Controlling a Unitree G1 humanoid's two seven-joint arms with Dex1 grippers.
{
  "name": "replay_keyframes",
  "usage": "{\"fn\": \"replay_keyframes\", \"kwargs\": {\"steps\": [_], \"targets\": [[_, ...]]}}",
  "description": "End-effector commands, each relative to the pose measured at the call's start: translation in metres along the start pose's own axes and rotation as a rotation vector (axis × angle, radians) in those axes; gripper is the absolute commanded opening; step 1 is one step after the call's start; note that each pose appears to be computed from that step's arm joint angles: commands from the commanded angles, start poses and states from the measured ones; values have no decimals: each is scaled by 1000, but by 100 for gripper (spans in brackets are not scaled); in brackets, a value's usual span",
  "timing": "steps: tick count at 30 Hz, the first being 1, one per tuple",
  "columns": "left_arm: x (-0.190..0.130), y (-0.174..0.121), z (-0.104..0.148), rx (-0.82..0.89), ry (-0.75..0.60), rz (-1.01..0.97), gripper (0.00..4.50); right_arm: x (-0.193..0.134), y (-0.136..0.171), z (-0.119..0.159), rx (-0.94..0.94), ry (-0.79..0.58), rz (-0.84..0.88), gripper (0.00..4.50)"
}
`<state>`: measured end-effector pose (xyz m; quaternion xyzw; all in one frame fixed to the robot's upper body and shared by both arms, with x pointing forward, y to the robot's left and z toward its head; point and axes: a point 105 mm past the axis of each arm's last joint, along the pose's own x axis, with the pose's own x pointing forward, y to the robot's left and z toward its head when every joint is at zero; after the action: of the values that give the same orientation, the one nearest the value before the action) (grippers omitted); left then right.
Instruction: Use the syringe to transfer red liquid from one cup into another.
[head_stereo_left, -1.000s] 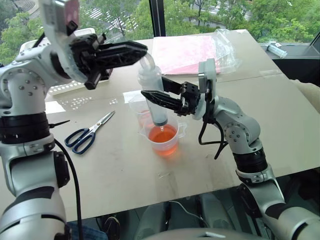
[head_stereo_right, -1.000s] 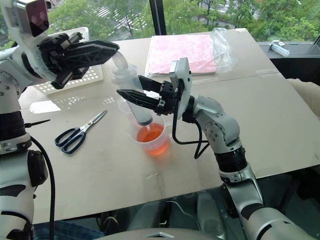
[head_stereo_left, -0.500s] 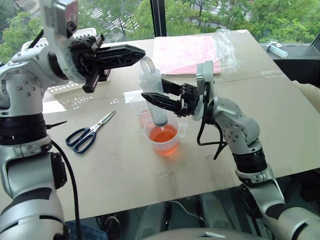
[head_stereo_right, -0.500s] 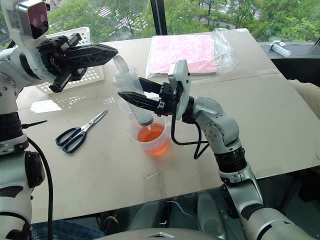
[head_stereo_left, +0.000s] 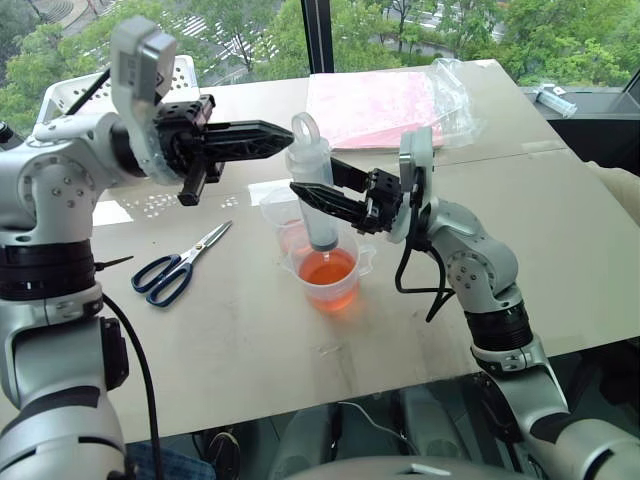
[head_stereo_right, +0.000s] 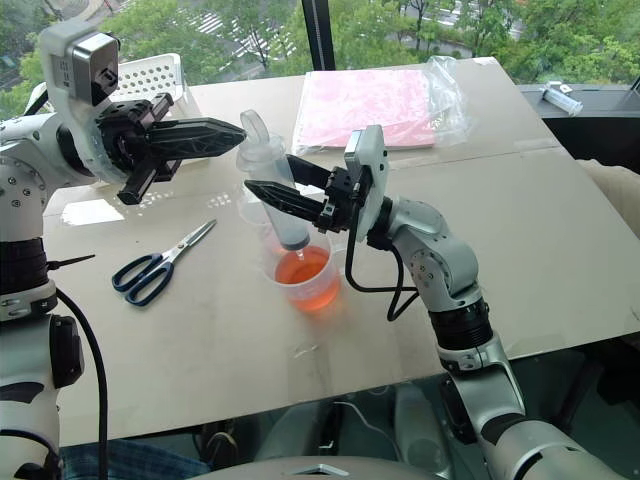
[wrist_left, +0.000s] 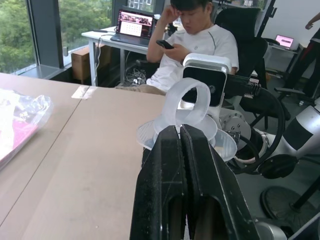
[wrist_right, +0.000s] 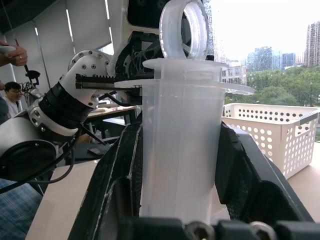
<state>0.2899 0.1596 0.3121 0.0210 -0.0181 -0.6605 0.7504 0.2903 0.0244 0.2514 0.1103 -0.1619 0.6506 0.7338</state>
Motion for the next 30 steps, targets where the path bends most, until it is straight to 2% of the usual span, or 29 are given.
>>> {"fn": "replay_keyframes", "kwargs": {"steps": [1,9,12,13,15,30], "targets": [[8,-9,4,42,17,-47,6,7,10,18,-74,-59,48,154],[7,-16,18,19,-43,-99,6,3,6,9,-63,-33,32,154],[7,-14,17,24,-34,-72,77,2,4,10,-66,-34,26,154],[8,-11,15,47,-22,-50,134,2,4,10,-69,-35,25,154],[8,-8,12,62,-6,-26,210,3,4,11,-72,-39,27,154],[-4,2,18,83,-10,48,210,0,0,11,-81,-39,7,154]]}}
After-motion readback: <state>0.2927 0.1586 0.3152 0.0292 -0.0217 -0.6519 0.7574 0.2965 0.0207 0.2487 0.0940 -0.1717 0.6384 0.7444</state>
